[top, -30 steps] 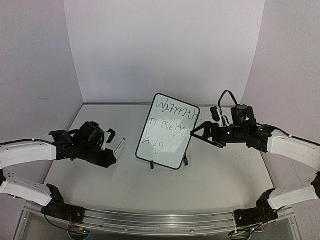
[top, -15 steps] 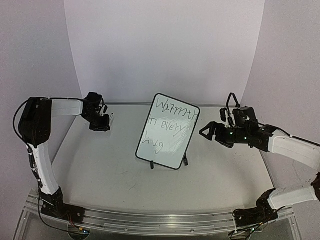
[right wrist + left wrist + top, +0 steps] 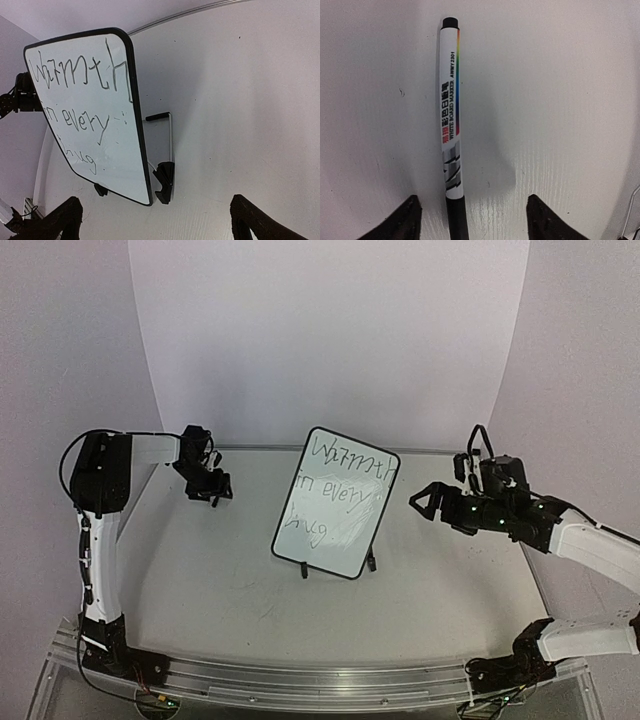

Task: Write a sentence on the whiteboard
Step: Reset both arms

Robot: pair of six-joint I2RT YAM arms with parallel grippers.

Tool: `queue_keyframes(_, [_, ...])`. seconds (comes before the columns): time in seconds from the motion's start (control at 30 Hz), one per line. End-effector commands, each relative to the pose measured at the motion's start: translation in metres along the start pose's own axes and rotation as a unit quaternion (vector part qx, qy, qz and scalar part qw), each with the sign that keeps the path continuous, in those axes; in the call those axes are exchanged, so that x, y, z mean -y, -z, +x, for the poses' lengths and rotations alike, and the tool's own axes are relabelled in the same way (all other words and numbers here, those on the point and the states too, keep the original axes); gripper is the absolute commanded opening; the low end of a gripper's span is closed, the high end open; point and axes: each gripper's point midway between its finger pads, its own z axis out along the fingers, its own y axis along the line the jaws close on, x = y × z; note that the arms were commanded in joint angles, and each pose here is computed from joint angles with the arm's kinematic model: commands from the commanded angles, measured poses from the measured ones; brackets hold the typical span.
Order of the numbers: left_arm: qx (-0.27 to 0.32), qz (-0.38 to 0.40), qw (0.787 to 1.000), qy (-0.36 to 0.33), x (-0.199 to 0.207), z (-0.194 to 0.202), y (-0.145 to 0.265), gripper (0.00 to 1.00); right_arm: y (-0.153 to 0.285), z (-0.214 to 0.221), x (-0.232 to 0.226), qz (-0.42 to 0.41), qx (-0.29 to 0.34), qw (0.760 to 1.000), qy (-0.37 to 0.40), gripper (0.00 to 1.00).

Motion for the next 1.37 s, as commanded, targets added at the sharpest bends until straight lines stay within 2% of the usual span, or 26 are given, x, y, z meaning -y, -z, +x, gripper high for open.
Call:
queue_keyframes(0.0, [0.028, -0.029, 0.999, -0.004, -0.007, -0.004, 0.021, 0.86, -0.003, -0.002, 0.012, 0.030, 0.006, 1.000, 0.007, 0.98])
queue_keyframes(0.13, [0.085, -0.062, 0.994, 0.013, -0.018, -0.010, 0.055, 0.97, -0.004, -0.009, 0.020, 0.059, 0.017, 0.998, 0.026, 0.98])
queue_keyframes(0.3, [0.182, -0.098, 0.977, 0.044, -0.036, -0.014, 0.116, 0.99, 0.000, -0.025, 0.038, 0.107, 0.045, 0.992, 0.052, 0.98])
queue_keyframes(0.5, [0.303, -0.165, 0.936, 0.070, -0.066, -0.001, 0.197, 0.99, 0.020, -0.052, 0.084, 0.171, 0.093, 0.979, 0.053, 0.98])
queue_keyframes(0.67, [0.391, -0.203, 0.893, 0.095, -0.083, 0.030, 0.239, 1.00, 0.055, -0.072, 0.106, 0.210, 0.198, 0.954, 0.079, 0.98])
queue_keyframes(0.77, [0.413, -0.214, 0.878, 0.110, -0.091, 0.051, 0.243, 0.99, 0.076, -0.076, 0.111, 0.222, 0.258, 0.935, 0.103, 0.98])
queue_keyframes(0.9, [0.422, -0.226, 0.870, 0.116, -0.103, 0.079, 0.229, 1.00, 0.088, -0.067, 0.123, 0.238, 0.296, 0.918, 0.114, 0.98])
queue_keyframes(1.07, [0.422, -0.235, 0.867, 0.121, -0.110, 0.099, 0.221, 0.99, 0.087, -0.048, 0.140, 0.254, 0.294, 0.915, 0.110, 0.98])
queue_keyframes(1.33, [0.437, -0.234, 0.862, 0.105, -0.107, 0.101, 0.228, 0.99, 0.087, -0.040, 0.147, 0.265, 0.291, 0.911, 0.121, 0.98])
